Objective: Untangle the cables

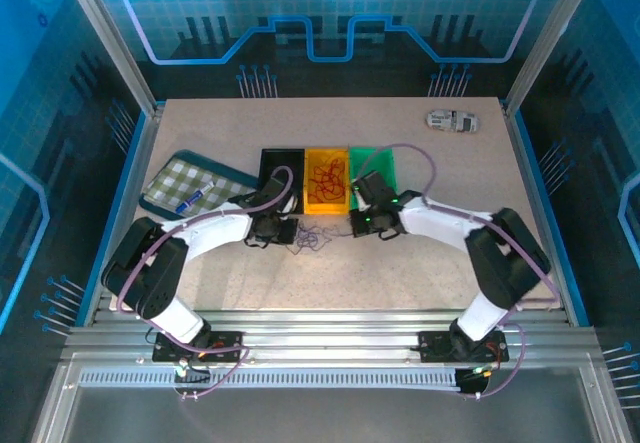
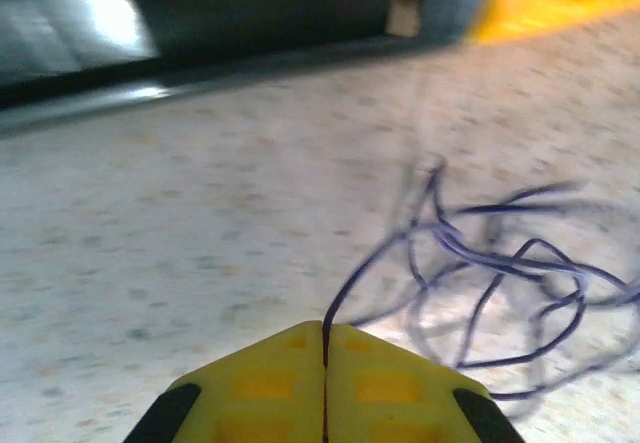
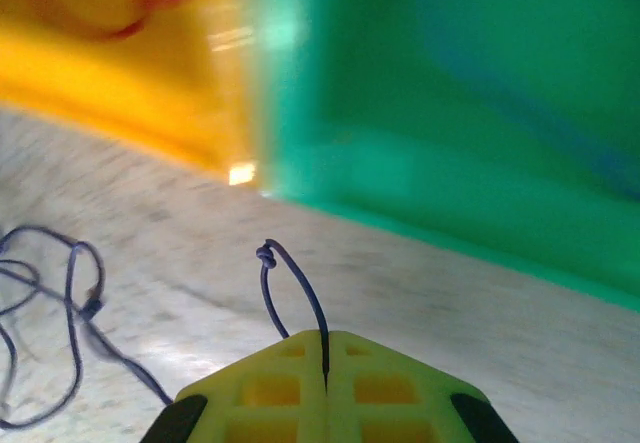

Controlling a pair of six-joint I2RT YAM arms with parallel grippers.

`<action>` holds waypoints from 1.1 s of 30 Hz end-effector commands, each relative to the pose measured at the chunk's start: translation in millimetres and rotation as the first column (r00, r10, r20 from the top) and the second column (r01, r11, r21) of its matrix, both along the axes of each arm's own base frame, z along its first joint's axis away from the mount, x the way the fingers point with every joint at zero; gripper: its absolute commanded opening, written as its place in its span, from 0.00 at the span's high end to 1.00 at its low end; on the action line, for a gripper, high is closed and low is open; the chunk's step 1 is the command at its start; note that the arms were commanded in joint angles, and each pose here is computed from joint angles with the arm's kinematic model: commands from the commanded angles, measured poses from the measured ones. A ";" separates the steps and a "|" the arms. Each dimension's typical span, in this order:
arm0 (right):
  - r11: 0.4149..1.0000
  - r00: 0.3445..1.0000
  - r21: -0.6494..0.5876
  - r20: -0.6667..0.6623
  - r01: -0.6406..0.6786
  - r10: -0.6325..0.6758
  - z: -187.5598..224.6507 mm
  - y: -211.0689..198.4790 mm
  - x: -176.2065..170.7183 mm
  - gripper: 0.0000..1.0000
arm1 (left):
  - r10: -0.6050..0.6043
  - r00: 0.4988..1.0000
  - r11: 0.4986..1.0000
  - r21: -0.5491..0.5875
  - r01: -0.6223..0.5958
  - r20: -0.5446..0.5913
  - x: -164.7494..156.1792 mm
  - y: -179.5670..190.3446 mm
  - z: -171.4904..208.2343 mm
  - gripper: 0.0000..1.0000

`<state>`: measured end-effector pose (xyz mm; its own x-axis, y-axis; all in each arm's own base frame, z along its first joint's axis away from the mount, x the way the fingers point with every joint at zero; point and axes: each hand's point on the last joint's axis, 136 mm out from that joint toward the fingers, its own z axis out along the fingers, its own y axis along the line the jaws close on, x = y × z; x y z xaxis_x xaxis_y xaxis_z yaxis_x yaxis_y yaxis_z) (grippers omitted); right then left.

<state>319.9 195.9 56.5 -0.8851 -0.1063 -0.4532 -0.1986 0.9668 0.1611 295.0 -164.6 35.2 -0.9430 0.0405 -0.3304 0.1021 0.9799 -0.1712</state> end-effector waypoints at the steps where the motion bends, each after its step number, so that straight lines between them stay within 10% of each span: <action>1: 0.944 0.945 -0.057 0.006 0.326 -0.326 -3.9 -77.9 1.8 1.00 | 0.157 0.987 0.985 0.079 -0.156 -0.014 -2.7 37.9 -3.9 1.00; 8: 0.836 0.836 -0.019 0.035 0.548 -0.547 11.6 -156.0 -1.9 1.00 | 0.256 0.965 0.961 0.116 -0.249 -0.051 -4.3 58.6 -15.1 1.00; 21: 0.860 0.856 0.020 0.086 0.511 -0.510 23.9 -150.1 10.7 1.00 | 0.134 0.987 0.991 -0.008 -0.134 0.094 17.2 34.1 27.4 1.00; 33: 0.816 0.819 -0.068 0.032 0.574 -0.574 0.0 -184.3 1.5 0.99 | 0.531 0.716 0.750 0.143 -0.646 0.453 23.5 170.4 148.4 1.00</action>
